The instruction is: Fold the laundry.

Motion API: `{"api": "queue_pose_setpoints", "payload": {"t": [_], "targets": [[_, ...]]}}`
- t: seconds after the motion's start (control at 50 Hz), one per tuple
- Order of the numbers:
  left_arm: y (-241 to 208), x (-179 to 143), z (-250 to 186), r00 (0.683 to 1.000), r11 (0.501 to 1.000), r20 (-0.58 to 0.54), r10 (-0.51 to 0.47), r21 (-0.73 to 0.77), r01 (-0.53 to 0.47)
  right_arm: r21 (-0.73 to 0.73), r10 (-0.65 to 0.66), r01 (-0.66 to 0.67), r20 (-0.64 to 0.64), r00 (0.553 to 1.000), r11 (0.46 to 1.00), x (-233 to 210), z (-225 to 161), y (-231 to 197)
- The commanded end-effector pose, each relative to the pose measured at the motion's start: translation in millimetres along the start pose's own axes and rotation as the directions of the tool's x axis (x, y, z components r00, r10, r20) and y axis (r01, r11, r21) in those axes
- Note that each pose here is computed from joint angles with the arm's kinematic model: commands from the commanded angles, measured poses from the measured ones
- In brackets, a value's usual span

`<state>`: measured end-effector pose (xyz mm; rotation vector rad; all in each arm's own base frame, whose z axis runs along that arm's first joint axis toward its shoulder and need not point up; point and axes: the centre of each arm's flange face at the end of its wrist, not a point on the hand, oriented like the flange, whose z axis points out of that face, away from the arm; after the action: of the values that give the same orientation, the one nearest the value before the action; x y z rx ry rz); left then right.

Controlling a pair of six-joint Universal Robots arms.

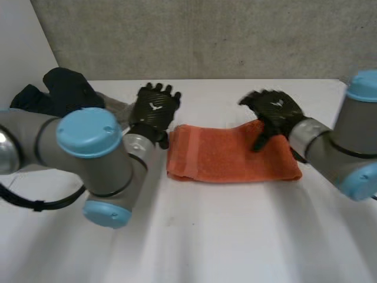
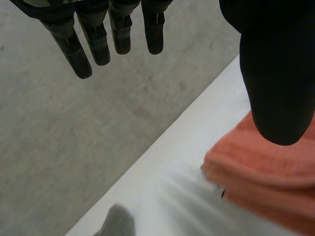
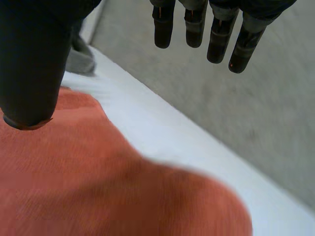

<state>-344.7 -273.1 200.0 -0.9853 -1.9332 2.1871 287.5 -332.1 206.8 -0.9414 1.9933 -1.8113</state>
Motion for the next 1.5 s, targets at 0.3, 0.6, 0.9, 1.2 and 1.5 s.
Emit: {"api": "queue_pose_setpoints", "payload": {"t": [0.3, 0.6, 0.9, 1.2, 1.5], "targets": [[14, 34, 4, 0.998, 1.0, -0.068, 0.01, -0.02, -0.011, -0.346, -0.245, 0.172, -0.177, 0.953, 0.922, 65, -31, 101], [-15, -5, -14, 1.0, 1.0, 0.005, -0.005, 0.011, 0.005, -0.058, -0.408, 0.405, -0.075, 0.91, 0.913, -14, -5, 0], [-19, -26, -3, 0.996, 1.0, 0.089, -0.01, 0.022, 0.008, 0.185, -0.54, 0.507, 0.277, 0.795, 0.842, -130, -7, 5], [-32, 19, 28, 0.977, 0.973, -0.096, -0.191, 0.109, 0.201, -0.03, 0.205, -0.208, -0.078, 0.976, 0.978, 5, -22, -18], [-6, 81, 49, 0.917, 0.955, -0.3, -0.262, 0.054, 0.291, -0.142, 0.243, -0.267, -0.167, 0.956, 0.953, 22, -15, 13]]}}
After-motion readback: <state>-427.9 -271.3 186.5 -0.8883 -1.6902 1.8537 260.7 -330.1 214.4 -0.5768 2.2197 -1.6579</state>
